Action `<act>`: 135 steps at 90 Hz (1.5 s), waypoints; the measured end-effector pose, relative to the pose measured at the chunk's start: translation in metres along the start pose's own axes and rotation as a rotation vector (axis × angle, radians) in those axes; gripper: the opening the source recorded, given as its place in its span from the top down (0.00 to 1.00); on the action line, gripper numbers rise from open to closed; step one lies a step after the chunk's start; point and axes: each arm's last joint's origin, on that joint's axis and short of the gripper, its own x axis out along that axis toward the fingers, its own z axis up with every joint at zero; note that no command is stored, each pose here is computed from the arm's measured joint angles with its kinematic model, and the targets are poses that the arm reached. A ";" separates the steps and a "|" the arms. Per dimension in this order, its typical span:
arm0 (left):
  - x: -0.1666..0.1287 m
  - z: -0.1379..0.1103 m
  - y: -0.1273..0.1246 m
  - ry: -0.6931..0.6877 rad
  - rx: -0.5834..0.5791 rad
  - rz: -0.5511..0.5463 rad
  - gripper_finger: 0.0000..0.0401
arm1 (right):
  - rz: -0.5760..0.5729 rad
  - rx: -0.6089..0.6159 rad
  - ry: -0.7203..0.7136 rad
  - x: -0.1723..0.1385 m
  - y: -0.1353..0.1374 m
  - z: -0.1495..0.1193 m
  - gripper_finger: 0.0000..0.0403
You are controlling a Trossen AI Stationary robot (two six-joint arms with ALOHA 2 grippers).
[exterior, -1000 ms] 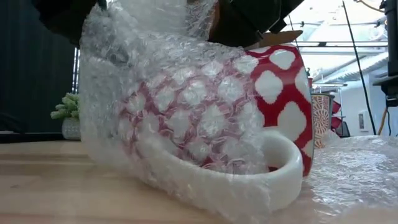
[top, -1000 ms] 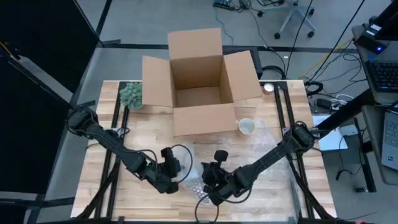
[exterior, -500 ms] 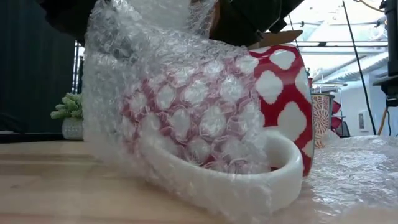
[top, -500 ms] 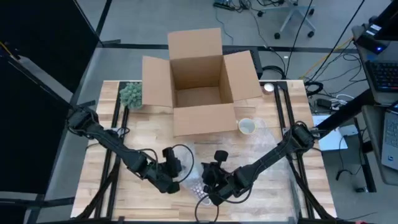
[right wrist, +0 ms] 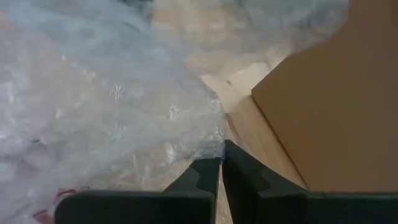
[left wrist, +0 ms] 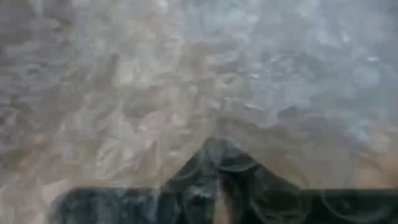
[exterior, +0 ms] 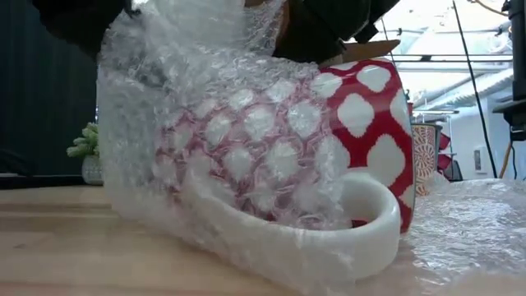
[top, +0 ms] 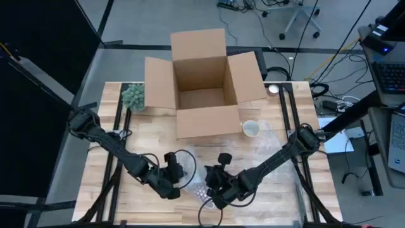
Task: Wrap mug
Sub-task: Wrap the red cup in the bubble wrap
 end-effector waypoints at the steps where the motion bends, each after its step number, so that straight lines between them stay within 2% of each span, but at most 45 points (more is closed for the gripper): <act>1: -0.001 0.000 -0.001 -0.001 0.001 -0.002 1.00 | 0.003 0.004 -0.002 0.000 0.000 0.000 1.00; 35: -0.066 0.004 0.003 -0.046 -0.040 -0.104 1.00 | 0.148 0.160 -0.150 0.011 0.002 0.031 1.00; 47: -0.092 0.008 0.013 -0.088 -0.048 -0.122 1.00 | 0.211 0.223 -0.190 0.031 0.001 0.037 1.00; 65: -0.122 0.014 0.032 -0.188 -0.082 -0.109 1.00 | 0.395 0.329 -0.266 0.069 0.014 0.035 1.00; 71: -0.129 0.016 0.036 -0.216 -0.089 -0.105 1.00 | 0.461 0.373 -0.308 0.079 0.016 0.035 1.00; 77: -0.132 0.018 0.038 -0.231 -0.088 -0.108 1.00 | 0.514 0.468 -0.350 0.086 0.017 0.037 1.00; 86: -0.132 0.017 0.039 -0.232 -0.083 -0.103 1.00 | 0.526 0.543 -0.377 0.095 0.013 0.039 1.00; 94: -0.132 0.017 0.039 -0.231 -0.082 -0.102 1.00 | 0.555 0.540 -0.382 0.101 0.006 0.041 0.96; 103: -0.132 0.017 0.039 -0.231 -0.066 -0.100 1.00 | 0.612 0.508 -0.380 0.105 0.004 0.042 0.86; 111: -0.132 0.016 0.039 -0.226 -0.061 -0.097 1.00 | 0.638 0.416 -0.385 0.103 0.007 0.040 0.74; 122: -0.131 0.015 0.039 -0.207 -0.052 -0.110 1.00 | 0.616 0.254 -0.377 0.099 0.009 0.037 0.58; 135: -0.131 0.013 0.040 -0.187 -0.035 -0.098 1.00 | 0.587 0.086 -0.356 0.076 -0.007 0.052 0.45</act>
